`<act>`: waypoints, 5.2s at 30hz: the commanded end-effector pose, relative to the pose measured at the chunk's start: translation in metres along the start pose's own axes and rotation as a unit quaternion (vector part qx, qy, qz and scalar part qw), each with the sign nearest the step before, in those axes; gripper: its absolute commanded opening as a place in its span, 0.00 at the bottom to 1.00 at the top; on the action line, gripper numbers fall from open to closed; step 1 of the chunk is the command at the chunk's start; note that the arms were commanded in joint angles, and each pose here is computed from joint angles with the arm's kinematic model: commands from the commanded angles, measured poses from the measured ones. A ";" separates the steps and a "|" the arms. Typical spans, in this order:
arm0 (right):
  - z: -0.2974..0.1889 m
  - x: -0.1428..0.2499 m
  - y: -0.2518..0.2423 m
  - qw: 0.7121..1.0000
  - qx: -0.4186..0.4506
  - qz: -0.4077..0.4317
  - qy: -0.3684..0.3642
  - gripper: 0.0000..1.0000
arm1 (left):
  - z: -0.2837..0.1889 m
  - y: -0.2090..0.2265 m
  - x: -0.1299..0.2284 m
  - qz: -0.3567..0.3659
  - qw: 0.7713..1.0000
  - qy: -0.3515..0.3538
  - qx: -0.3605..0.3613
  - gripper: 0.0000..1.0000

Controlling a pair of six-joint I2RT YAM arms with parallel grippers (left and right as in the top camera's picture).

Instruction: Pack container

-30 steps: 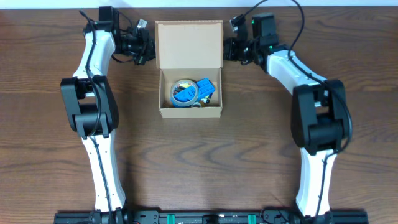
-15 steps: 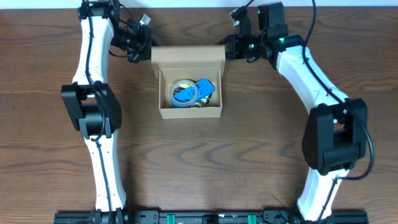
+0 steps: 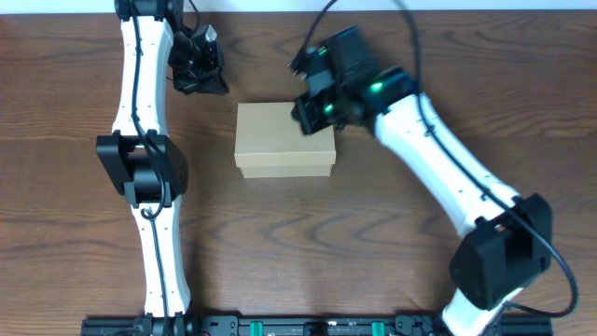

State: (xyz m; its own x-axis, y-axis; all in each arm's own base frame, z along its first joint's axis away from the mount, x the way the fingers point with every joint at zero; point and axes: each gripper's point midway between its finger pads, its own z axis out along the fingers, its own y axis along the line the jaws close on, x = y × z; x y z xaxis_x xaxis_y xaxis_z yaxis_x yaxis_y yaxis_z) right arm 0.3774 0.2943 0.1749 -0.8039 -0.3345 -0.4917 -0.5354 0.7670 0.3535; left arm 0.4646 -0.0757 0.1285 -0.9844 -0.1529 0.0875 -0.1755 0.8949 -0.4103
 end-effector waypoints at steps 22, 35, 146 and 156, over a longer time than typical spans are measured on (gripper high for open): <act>0.090 0.062 -0.005 0.989 0.084 -0.029 0.118 0.01 | -0.032 0.025 0.014 -0.048 0.993 -0.024 -0.102 0.05; 0.023 0.017 0.025 0.996 0.066 -0.051 0.024 0.56 | -0.047 0.019 0.016 -0.043 0.994 -0.043 -0.096 0.23; -0.223 0.177 -0.008 0.962 0.131 -0.094 -0.222 0.99 | -0.010 0.109 0.262 0.230 0.827 -0.497 -0.128 0.96; -0.223 0.177 -0.008 0.962 0.131 -0.094 -0.222 0.99 | 0.000 0.125 0.254 0.212 0.827 -0.496 -0.157 0.96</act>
State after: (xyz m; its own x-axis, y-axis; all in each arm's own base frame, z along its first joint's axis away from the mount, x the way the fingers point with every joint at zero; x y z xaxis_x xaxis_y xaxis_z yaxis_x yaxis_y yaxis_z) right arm 0.1812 0.1074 0.2633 -0.4785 -0.2564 -0.8398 -0.5314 0.8459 0.0445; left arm 0.1918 -0.0096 0.1020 -0.5161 0.0588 -0.8545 0.0748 0.9969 0.0235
